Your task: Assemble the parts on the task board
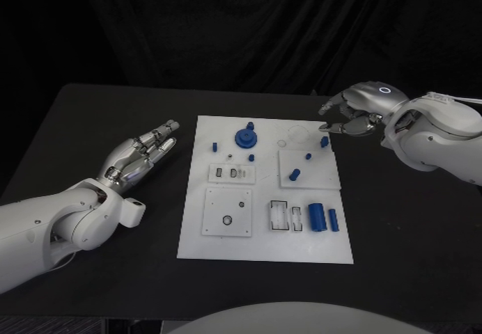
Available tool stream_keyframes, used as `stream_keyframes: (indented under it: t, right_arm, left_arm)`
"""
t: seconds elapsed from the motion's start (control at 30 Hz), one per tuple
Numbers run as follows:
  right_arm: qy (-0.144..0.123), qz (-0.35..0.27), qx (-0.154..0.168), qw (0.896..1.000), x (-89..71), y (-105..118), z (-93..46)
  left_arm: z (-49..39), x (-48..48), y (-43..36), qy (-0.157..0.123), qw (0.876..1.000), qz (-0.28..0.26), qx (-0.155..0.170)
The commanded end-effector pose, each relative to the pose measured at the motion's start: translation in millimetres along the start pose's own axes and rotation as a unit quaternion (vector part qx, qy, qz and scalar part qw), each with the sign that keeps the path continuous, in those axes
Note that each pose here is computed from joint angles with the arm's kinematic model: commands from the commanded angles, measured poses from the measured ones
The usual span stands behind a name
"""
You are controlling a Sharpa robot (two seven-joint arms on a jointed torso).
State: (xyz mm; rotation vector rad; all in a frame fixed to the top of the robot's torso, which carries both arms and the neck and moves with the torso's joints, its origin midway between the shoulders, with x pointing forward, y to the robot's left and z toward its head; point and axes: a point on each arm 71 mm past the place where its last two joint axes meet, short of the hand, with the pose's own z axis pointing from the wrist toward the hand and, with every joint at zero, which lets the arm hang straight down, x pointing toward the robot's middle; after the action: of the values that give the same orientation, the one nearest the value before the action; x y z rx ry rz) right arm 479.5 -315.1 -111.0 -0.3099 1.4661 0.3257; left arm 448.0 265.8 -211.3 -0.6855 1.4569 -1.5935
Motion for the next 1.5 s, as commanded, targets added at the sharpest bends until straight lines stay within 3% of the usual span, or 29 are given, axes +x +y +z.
stream_keyframes:
  t: [0.03, 0.4, 0.97, 1.5]
  right_arm:
    - [-0.014, 0.006, 0.0, 1.0, 3.1, -7.3, -5.7]
    - [0.028, 0.007, 0.022, 0.999, 22.3, -19.1, -15.3]
    - [0.04, 0.011, 0.022, 0.999, 31.0, -18.8, -20.1]
    - [0.046, 0.014, 0.016, 0.999, 42.3, -12.4, -14.4]
  left_arm:
    - [-0.8, -0.9, -14.0, -0.005, 0.995, -0.002, 0.096]
    - [-0.6, -0.9, -13.9, -0.004, 0.995, -0.003, 0.096]
    - [-0.7, -1.5, -13.5, -0.003, 0.996, -0.004, 0.095]
    - [-0.7, -1.8, -13.3, -0.002, 0.995, -0.005, 0.095]
